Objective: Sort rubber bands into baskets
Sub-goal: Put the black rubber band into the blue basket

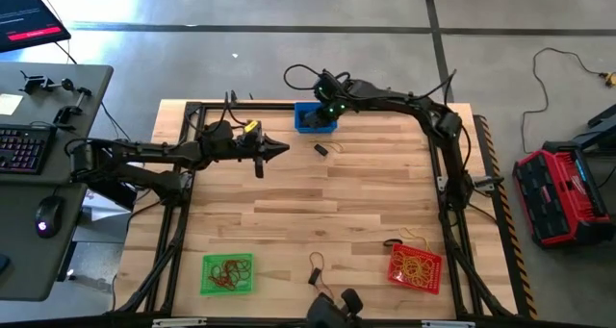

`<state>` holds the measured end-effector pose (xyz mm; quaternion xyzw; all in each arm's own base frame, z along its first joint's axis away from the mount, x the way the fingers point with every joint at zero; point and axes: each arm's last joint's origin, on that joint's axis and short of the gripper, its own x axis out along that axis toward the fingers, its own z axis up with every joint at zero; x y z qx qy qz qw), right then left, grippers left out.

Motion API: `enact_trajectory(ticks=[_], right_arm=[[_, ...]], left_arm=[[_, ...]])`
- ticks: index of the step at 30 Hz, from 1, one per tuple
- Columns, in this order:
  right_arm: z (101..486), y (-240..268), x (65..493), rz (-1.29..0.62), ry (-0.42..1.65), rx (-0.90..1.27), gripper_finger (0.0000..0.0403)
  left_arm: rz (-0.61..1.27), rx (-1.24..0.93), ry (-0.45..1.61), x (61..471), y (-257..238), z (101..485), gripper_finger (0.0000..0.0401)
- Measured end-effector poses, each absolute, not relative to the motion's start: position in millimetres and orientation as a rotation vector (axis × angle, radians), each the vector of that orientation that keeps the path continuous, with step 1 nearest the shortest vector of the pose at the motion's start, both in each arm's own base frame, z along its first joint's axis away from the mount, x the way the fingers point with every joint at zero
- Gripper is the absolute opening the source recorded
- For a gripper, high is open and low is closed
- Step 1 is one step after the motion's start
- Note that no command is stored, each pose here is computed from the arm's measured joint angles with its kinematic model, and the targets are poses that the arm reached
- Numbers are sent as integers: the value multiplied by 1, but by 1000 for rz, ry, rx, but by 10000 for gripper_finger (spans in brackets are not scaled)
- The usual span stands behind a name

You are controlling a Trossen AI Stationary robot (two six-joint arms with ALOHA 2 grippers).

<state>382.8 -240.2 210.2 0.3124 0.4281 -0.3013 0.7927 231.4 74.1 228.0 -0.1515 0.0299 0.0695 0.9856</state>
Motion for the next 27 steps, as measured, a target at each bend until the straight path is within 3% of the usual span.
enact_trajectory(ticks=[12, 27], right_arm=[[183, -267, 374, -656, 939, 762, 18], [179, -265, 373, -659, 973, 796, 145]], left_arm=[[171, -288, 57, 231, 75, 228, 0], [172, -295, 59, 231, 75, 228, 0]])
